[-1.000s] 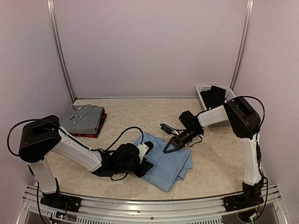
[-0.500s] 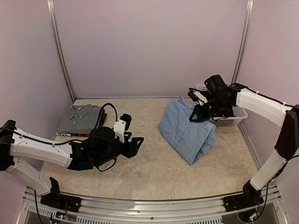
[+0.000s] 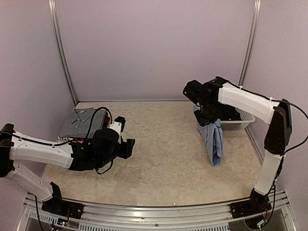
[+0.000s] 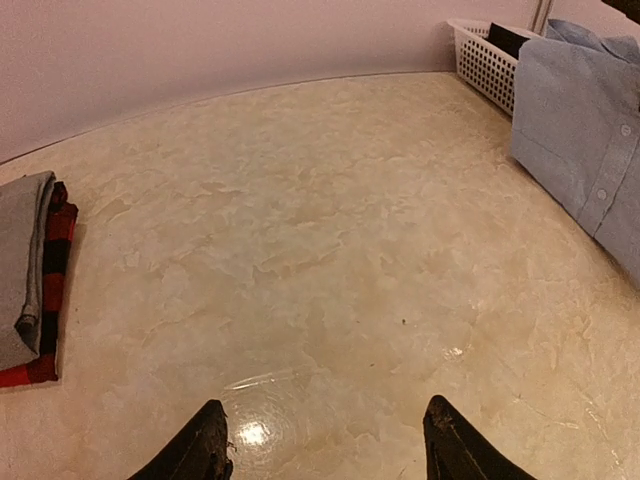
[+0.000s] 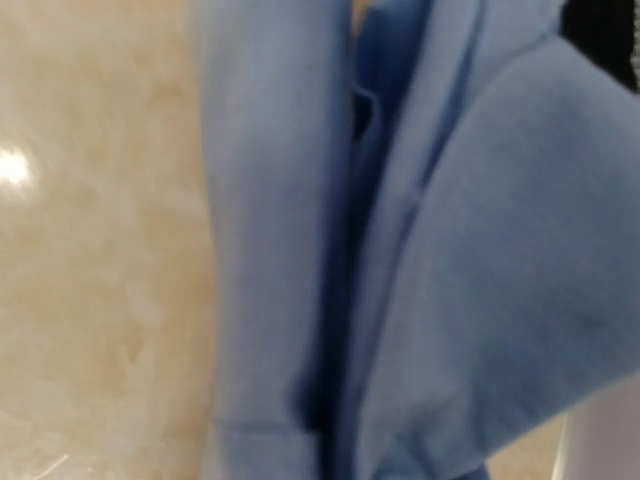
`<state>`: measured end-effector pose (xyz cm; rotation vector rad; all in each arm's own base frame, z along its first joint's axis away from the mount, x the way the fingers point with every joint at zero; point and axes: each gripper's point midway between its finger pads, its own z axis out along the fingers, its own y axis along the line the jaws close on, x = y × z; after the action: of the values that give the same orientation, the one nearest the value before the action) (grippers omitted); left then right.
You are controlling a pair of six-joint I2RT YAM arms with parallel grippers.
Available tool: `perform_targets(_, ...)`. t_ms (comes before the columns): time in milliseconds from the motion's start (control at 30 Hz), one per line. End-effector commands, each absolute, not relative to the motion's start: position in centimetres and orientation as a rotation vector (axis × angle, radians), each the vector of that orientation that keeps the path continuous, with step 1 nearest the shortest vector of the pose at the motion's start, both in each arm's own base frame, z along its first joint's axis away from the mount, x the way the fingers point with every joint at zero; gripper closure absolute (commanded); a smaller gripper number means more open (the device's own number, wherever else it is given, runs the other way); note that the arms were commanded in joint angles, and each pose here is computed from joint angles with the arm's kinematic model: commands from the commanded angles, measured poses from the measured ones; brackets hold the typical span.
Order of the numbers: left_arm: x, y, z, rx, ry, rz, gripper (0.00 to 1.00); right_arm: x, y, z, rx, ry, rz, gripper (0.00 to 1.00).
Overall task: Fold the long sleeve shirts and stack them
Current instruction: Place the square-folded shirt at the center of the board.
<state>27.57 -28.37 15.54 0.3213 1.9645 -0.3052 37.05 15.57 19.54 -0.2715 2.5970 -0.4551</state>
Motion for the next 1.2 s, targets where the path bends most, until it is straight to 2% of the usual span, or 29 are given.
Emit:
perform_targets(0, 29.1, -26.6, 15.4, 0.218, 2.016, -0.248, 0.37, 35.2, 18.1, 16.8, -0.369, 2.568, -0.794, 1.0)
perform_targets(167, 29.7, -25.2, 15.1, 0.177, 2.043, -0.227, 0.37, 33.5, 25.2, 11.6, -0.576, 2.613, -0.758, 1.0)
perform_targets(233, 29.8, -24.8, 15.1, 0.168, 2.047, -0.227, 0.37, 32.7, 28.0, 10.1, -0.643, 2.614, -0.726, 0.97)
perform_targets(467, 30.1, -22.9, 15.0, 0.118, 2.057, -0.179, 0.37, 30.1, 34.5, 6.8, -0.778, 2.626, -0.622, 0.7)
perform_targets(667, 30.1, -21.4, 15.0, 0.088, 2.053, -0.146, 0.37, 27.3, 37.3, 5.9, -0.816, 2.621, -0.551, 0.42)
perform_targets(800, 30.3, -20.6, 15.2, 0.067, 2.048, -0.131, 0.37, 25.6, 40.1, 6.3, -0.875, 2.626, -0.334, 0.28)
perform_targets(867, 30.4, -20.3, 15.3, 0.062, 2.046, -0.125, 0.37, 24.8, 41.6, 7.2, -0.911, 2.607, -0.195, 0.16)
perform_targets(1033, 30.4, -19.8, 15.0, 0.055, 2.05, -0.11, 0.37, 21.5, 43.8, 8.5, -1.036, 2.592, 0.134, 0.13)
perform_targets(1167, 30.5, -19.8, 14.9, 0.055, 2.053, -0.117, 0.37, 20.8, 43.8, 9.8, -1.051, 2.558, 0.242, 0.12)
